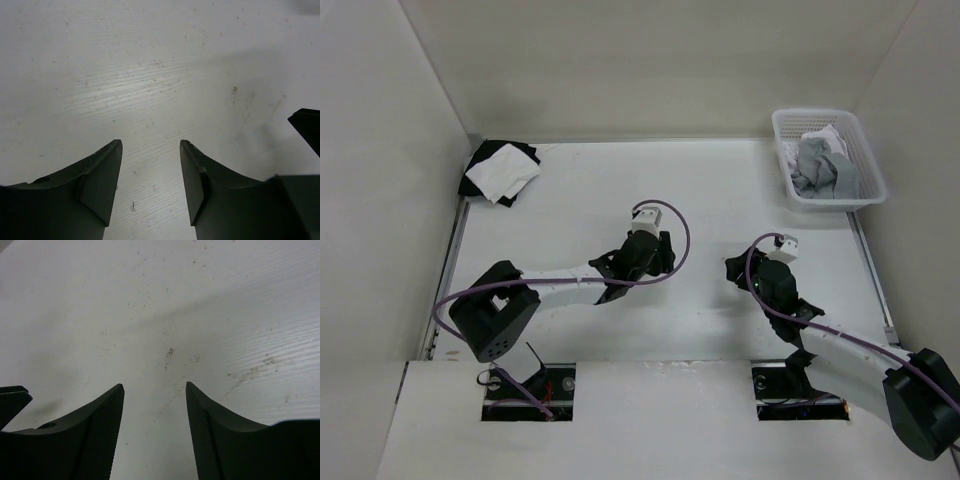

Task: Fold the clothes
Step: Grab the tank top from the pile

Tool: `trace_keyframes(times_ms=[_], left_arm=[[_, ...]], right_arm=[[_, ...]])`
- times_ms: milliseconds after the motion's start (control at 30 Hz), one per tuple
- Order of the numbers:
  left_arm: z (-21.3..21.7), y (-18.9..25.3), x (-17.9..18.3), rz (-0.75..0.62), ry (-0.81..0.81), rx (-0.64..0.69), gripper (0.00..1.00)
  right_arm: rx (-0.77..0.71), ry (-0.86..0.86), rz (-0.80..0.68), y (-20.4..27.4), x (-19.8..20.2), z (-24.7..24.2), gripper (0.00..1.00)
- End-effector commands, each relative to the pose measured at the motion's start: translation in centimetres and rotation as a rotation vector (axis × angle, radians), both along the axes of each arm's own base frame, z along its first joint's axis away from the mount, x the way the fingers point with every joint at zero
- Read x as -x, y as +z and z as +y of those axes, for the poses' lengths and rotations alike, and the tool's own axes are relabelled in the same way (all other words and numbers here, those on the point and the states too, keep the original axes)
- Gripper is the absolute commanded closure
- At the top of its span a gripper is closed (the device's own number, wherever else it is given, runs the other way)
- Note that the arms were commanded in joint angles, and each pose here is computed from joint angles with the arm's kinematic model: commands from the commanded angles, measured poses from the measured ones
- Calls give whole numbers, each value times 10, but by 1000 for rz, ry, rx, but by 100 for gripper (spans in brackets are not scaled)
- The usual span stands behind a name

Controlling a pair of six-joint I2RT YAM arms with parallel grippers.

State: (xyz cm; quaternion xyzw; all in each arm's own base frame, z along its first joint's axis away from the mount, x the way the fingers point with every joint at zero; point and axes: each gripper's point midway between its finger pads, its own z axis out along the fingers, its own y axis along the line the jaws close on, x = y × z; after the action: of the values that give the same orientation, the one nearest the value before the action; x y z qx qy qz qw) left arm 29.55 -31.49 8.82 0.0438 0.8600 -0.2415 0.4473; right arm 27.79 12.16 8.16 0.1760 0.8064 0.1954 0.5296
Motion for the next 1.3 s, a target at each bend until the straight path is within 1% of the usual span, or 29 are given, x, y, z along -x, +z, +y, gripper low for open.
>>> trace_keyframes(times_ms=[0, 100, 133, 167, 200, 233, 267, 300, 333, 367, 400, 433, 467, 500, 567, 600, 667, 700, 767, 800, 833, 867, 933, 1000, 1067, 1200, 1267], left_arm=[[-18, 17, 4, -52, -58, 45, 52], [-21, 20, 9, -76, -78, 61, 52], [-21, 23, 11, -89, -84, 73, 52], [-20, 25, 13, -101, -84, 79, 55], [-18, 27, 14, -114, -88, 87, 61], [-17, 32, 15, -132, -91, 103, 69], [-16, 33, 15, -142, -90, 106, 74], [-15, 36, 16, -156, -91, 117, 83], [-13, 39, 17, -166, -95, 128, 93], [-11, 39, 18, -168, -89, 132, 95], [-8, 41, 17, -174, -80, 140, 95], [-6, 42, 17, -179, -75, 147, 95], [-4, 43, 16, -187, -73, 148, 93], [-2, 43, 15, -188, -69, 146, 90], [1, 42, 12, -189, -61, 147, 78], [2, 40, 11, -187, -60, 147, 72], [5, 37, 8, -181, -47, 155, 60], [7, 36, 6, -182, -42, 156, 57], [9, 34, 4, -177, -36, 157, 55], [10, 33, 4, -174, -34, 161, 54], [9, 31, 4, -170, -36, 161, 54], [8, 30, 3, -168, -39, 160, 53], [5, 25, 4, -154, -46, 160, 52], [2, 22, 4, -140, -58, 163, 51], [2, 21, 3, -130, -59, 170, 51], [4, 21, 3, -129, -54, 176, 51], [3, 22, 2, -131, -54, 179, 51]], right_arm=[[-29, -5, -92, 32, -13, 7, 45], [-29, 2, -95, 35, -13, 9, 51], [-31, 5, -99, 37, -14, 11, 58], [-34, 10, -102, 40, -15, 13, 70], [-44, 11, -109, 47, -18, 15, 84], [-52, 13, -115, 57, -22, 18, 93], [-51, 16, -120, 71, -27, 22, 97], [-50, 13, -121, 76, -29, 22, 99], [-23, -27, -132, 102, -46, 15, 99], [-14, -40, -138, 108, -51, 11, 99], [39, -98, -144, 128, -74, -8, 99], [58, -144, -140, 138, -88, -22, 99], [79, -190, -141, 149, -104, -39, 99], [106, -263, -134, 163, -127, -68, 99], [110, -354, -133, 176, -153, -102, 99], [112, -420, -132, 182, -173, -128, 97], [156, -527, -99, 180, -202, -174, 94], [207, -626, -44, 172, -217, -216, 89], [236, -670, -3, 165, -224, -241, 77], [265, -687, 38, 157, -229, -261, 63], [291, -711, 77, 150, -229, -279, 51], [308, -737, 99, 146, -228, -292, 46], [318, -754, 132, 138, -228, -307, 40], [326, -747, 145, 132, -231, -316, 38], [334, -720, 171, 120, -238, -321, 38], [305, -701, 189, 105, -246, -325, 42], [275, -683, 187, 98, -252, -323, 49]])
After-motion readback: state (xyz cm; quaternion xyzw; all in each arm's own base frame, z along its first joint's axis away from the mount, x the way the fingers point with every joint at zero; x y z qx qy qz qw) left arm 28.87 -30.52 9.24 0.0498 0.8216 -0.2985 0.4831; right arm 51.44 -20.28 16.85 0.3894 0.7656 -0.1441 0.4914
